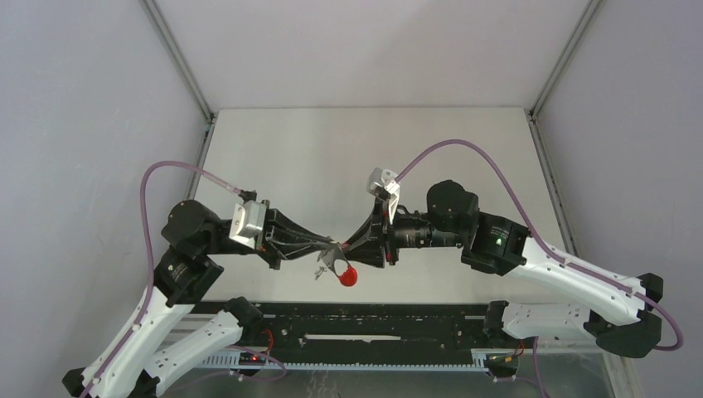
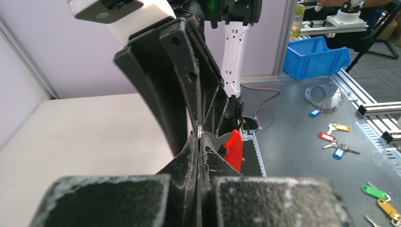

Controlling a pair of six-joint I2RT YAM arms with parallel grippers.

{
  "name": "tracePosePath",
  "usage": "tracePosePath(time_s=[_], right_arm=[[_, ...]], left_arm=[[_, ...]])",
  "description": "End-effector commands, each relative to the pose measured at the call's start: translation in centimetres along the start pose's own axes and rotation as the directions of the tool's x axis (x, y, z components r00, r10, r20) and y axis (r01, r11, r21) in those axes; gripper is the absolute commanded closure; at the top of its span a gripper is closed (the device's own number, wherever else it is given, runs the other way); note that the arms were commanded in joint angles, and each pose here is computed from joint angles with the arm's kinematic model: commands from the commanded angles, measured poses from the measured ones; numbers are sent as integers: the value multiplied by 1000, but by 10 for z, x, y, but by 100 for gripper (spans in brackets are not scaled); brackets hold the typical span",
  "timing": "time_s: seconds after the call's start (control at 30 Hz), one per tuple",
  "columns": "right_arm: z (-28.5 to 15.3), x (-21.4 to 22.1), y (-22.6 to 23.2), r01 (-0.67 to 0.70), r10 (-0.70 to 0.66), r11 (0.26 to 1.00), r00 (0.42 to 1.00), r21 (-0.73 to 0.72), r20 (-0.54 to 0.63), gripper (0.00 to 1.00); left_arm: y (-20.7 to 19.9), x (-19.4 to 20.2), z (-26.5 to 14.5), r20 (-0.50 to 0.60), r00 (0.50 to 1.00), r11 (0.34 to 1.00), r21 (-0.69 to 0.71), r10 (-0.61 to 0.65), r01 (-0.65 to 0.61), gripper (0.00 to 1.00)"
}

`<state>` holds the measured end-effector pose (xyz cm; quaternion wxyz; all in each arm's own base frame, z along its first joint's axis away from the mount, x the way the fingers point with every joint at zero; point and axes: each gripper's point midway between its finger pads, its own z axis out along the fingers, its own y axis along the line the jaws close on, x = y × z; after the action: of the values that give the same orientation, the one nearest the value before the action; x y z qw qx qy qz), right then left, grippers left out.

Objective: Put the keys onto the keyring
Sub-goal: Adjust the key on the keyring, then place the keyring at the center of the board.

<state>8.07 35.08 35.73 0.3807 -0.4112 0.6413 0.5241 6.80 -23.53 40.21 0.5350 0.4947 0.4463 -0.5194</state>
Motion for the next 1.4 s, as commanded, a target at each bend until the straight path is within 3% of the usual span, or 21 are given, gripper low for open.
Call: tracePosePath(time_s=[0.0,0.13,0.3,0.5,0.57,0.7,0.8,0.97,1.07,1.37], right_arm=[[-2,-28,10,56,-55,998,993,-11,109,74],[-13,-39,11,95,-98,995,983,25,155,100],[-22,-43,17,121,-124,992,977,24,171,100],[-10,-24,21,96,-93,995,992,-34,90,100],[-10,-19,16,87,-86,996,995,-11,59,89],[-22,-19,-5,67,-71,991,997,114,34,49],[-42,-29,-23,46,-64,973,995,226,72,38],[-59,-38,-36,-9,-42,946,988,323,150,32],[-52,-39,-33,-31,-36,941,981,336,193,2],[-3,-25,-11,63,-114,947,982,314,147,0]], left_arm=[[5,0,0,17,1000,1000,-27,11,-10,100],[8,8,-2,-9,1000,999,-47,21,-21,100],[13,16,-3,-30,999,997,-71,24,-26,100],[15,11,-2,-20,999,997,-75,27,-28,100],[15,11,-2,-19,999,996,-81,28,-29,100],[23,11,-4,-19,999,991,-128,36,-38,100],[34,13,-6,-23,999,981,-188,47,-51,100],[54,11,-11,-16,998,951,-302,62,-64,100],[66,9,-14,-4,997,929,-364,73,-70,100],[80,11,-19,6,998,896,-441,65,-56,100]])
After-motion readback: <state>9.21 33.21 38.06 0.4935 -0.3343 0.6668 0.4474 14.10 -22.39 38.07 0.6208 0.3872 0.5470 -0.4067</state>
